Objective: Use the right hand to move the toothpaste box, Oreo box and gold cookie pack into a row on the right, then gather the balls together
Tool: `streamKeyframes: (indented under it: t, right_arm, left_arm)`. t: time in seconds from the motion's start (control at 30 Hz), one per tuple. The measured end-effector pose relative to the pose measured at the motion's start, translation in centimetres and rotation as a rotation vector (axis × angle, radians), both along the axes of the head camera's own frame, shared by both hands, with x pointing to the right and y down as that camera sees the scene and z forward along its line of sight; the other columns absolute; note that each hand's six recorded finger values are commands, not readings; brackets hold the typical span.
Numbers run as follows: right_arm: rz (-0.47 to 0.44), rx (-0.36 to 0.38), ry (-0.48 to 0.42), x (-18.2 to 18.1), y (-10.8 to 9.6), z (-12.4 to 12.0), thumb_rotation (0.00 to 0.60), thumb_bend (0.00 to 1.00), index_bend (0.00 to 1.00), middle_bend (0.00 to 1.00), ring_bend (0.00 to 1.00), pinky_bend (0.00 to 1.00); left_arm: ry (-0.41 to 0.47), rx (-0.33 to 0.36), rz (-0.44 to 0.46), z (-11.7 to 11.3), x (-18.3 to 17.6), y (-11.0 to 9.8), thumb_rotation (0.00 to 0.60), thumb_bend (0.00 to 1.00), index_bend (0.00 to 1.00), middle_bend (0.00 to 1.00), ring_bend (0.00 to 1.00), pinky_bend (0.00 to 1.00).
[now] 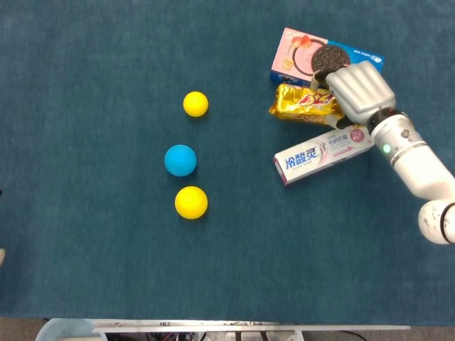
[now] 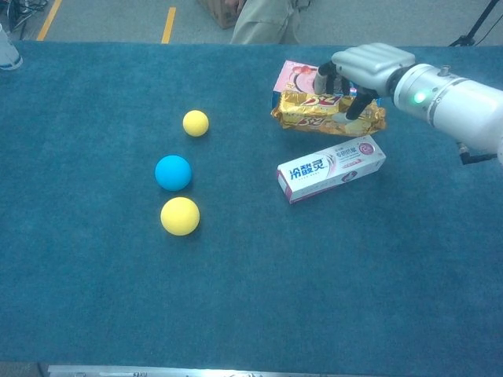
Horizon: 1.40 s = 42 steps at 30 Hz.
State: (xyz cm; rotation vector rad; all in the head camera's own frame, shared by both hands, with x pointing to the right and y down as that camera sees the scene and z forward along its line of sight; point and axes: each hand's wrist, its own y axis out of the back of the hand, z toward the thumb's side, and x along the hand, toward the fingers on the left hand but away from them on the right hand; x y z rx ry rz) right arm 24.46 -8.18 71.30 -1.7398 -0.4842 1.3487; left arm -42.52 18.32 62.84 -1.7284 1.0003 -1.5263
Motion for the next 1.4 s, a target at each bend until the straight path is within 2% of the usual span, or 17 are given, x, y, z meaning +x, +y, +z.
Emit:
streamKeyframes:
  t: [0.27,0.37,0.6,0.97,1.23,1.4]
  right_arm:
    - [0.005,-0.014,0.018,0.8,-0.2,0.0,0.6,0.28,0.17,0.32,0.28,0.59]
    - [0.007,-0.012,0.008,0.9,-0.2,-0.5,0.6,0.28,0.14,0.3,0.25,0.56]
    - [0.01,-0.001,-0.035,1.3,0.2,-2.1,0.6,0.28,0.14,0.29,0.23,0.53]
    - [0.042,0.051,-0.106,4.3,1.9,-6.5,0.6,0.27,0.14,0.32,0.24,0.53]
    - [0.131,0.12,-0.13,8.1,3.3,-8.9,0.6,0.27,0.28,0.42,0.32,0.53]
    - [0.19,0.167,-0.13,10.4,4.7,-9.9,0.6,0.27,0.32,0.44,0.34,0.53]
  left_arm:
    - [-0.007,0.003,-0.002,-0.1,0.0,-0.1,0.6,0.31,0.09,0.21,0.03,0.07]
    - [-0.009,0.01,0.003,-0.3,0.1,-0.4,0.6,0.31,0.09,0.21,0.03,0.07]
    - [-0.015,0.033,0.031,-0.7,0.4,-1.5,0.6,0.31,0.09,0.2,0.03,0.07]
    - [-0.012,0.06,0.084,-1.1,1.1,-3.3,0.6,0.31,0.09,0.17,0.03,0.07]
    - [0.03,0.095,0.092,-0.4,1.7,-4.8,0.6,0.31,0.1,0.15,0.03,0.07]
    - [0.053,0.136,0.079,0.1,1.8,-5.8,0.6,0.31,0.1,0.16,0.03,0.07]
